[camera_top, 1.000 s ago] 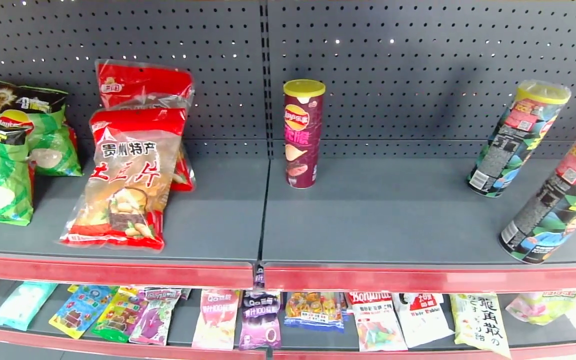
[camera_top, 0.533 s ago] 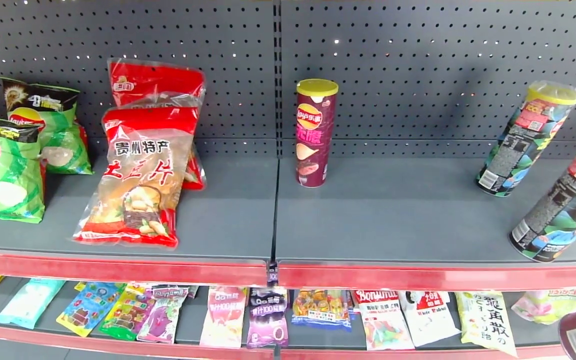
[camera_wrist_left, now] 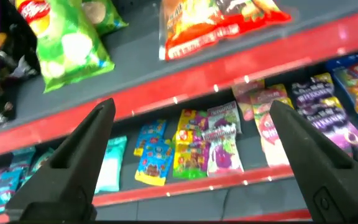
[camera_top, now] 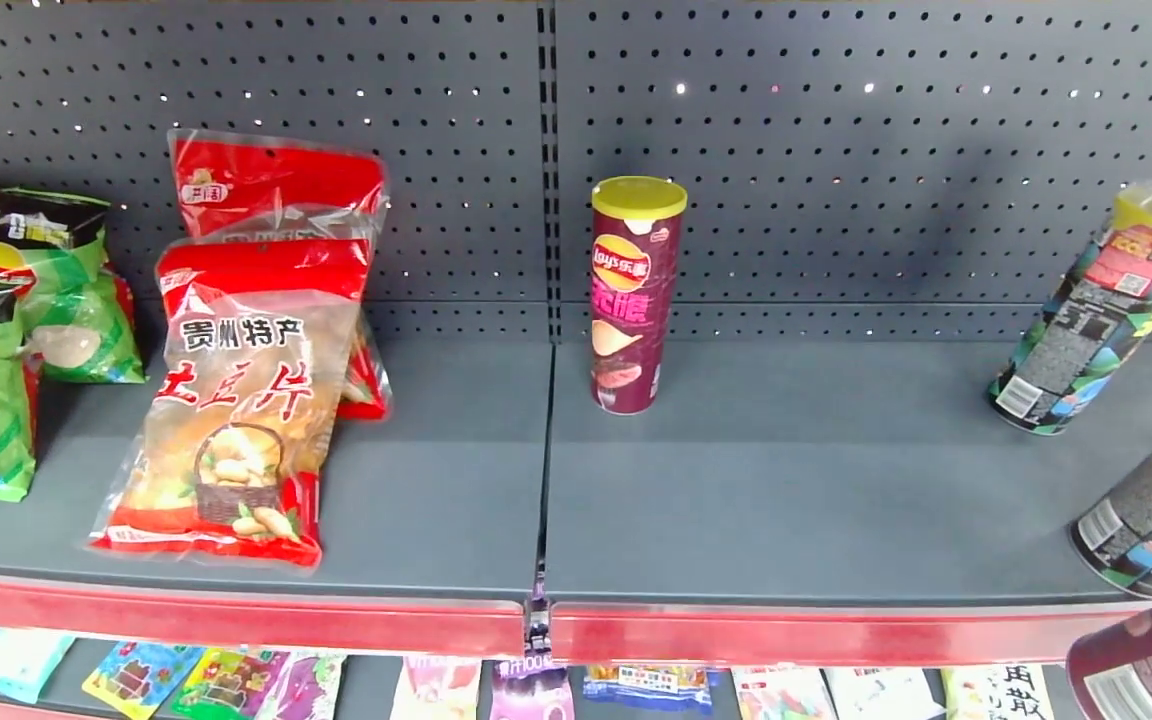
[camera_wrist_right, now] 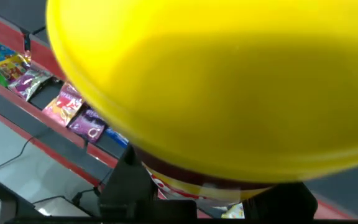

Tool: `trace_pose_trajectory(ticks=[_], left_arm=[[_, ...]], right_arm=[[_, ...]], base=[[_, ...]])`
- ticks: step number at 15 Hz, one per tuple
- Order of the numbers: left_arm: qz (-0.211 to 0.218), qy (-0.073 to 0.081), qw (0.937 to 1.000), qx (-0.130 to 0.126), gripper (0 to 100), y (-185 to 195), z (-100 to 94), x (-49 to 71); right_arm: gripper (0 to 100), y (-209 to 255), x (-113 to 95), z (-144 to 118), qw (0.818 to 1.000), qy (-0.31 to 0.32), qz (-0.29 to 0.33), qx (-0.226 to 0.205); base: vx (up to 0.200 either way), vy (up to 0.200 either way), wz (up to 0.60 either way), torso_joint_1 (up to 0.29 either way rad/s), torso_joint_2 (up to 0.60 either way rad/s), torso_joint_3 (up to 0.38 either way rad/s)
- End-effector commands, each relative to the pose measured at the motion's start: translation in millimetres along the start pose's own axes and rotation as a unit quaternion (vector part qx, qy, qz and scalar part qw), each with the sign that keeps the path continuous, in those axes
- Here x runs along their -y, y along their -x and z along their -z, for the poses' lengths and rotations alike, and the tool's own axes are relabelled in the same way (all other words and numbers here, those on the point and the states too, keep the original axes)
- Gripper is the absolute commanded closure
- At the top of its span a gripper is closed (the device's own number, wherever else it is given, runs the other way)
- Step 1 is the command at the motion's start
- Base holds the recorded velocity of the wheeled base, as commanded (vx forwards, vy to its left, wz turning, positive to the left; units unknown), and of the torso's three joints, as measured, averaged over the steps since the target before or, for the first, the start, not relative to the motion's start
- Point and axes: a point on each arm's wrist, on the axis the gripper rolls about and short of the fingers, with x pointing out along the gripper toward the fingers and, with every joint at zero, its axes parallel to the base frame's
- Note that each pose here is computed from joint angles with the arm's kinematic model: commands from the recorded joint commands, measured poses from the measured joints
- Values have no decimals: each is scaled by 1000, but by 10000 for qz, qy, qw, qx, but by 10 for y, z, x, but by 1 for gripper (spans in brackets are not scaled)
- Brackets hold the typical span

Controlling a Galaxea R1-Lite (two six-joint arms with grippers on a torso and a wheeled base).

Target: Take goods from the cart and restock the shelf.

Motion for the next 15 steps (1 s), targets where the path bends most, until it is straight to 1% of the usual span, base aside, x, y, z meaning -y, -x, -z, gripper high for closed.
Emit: trace_pose_trajectory(ticks=[1, 3, 5, 6, 7, 8, 9, 10, 11, 12, 14, 15], left_arm=[[7, 0, 10000, 4, 0, 0, -4, 0], [22, 0, 10000, 9, 0, 0, -4, 0], [184, -1, 9998, 80, 0, 2, -18, 1], [502, -9, 9987, 128, 0, -15, -56, 3], [671, -11, 9977, 69, 0, -52, -126, -12], [880, 21, 9961, -10, 0, -104, -245, -40], [1158, 50, 9932, -106, 0, -183, -382, -68], [1434, 211, 9893, -180, 0, -300, -549, -101], [1647, 343, 9854, -245, 0, -441, -674, -117], [1825, 387, 9822, -214, 0, -604, -796, -128], [2197, 413, 9747, 2, 0, -1004, -1036, -135], [2324, 417, 9717, 94, 0, -1111, -1108, -136]], right_arm=[[100, -22, 5, -11, 9999, -1, -107, -21], [100, -32, 5, -19, 9997, 5, -224, -15], [100, -76, 17, -66, 9989, 40, -468, -22], [100, -155, 37, -138, 9976, 76, -691, -71], [100, -234, 54, -197, 9966, 85, -809, -137], [100, -310, 68, -245, 9958, 101, -892, -186], [100, -377, 76, -270, 9952, 106, -945, -214], [100, -444, 83, -283, 9951, 146, -952, -233], [100, -486, 87, -284, 9948, 175, -959, -282], [100, -508, 86, -270, 9945, 195, -975, -338], [100, -517, 76, -232, 9938, 237, -1004, -404], [100, -521, 76, -227, 9938, 248, -1002, -418]], base=[[0, 0, 0, 0, 0, 0], [0, 0, 0, 0, 0, 0], [0, 0, 0, 0, 0, 0], [0, 0, 0, 0, 0, 0], [0, 0, 0, 0, 0, 0], [0, 0, 0, 0, 0, 0], [0, 0, 0, 0, 0, 0], [0, 0, 0, 0, 0, 0], [0, 0, 0, 0, 0, 0], [0, 0, 0, 0, 0, 0], [0, 0, 0, 0, 0, 0], [0, 0, 0, 0, 0, 0]])
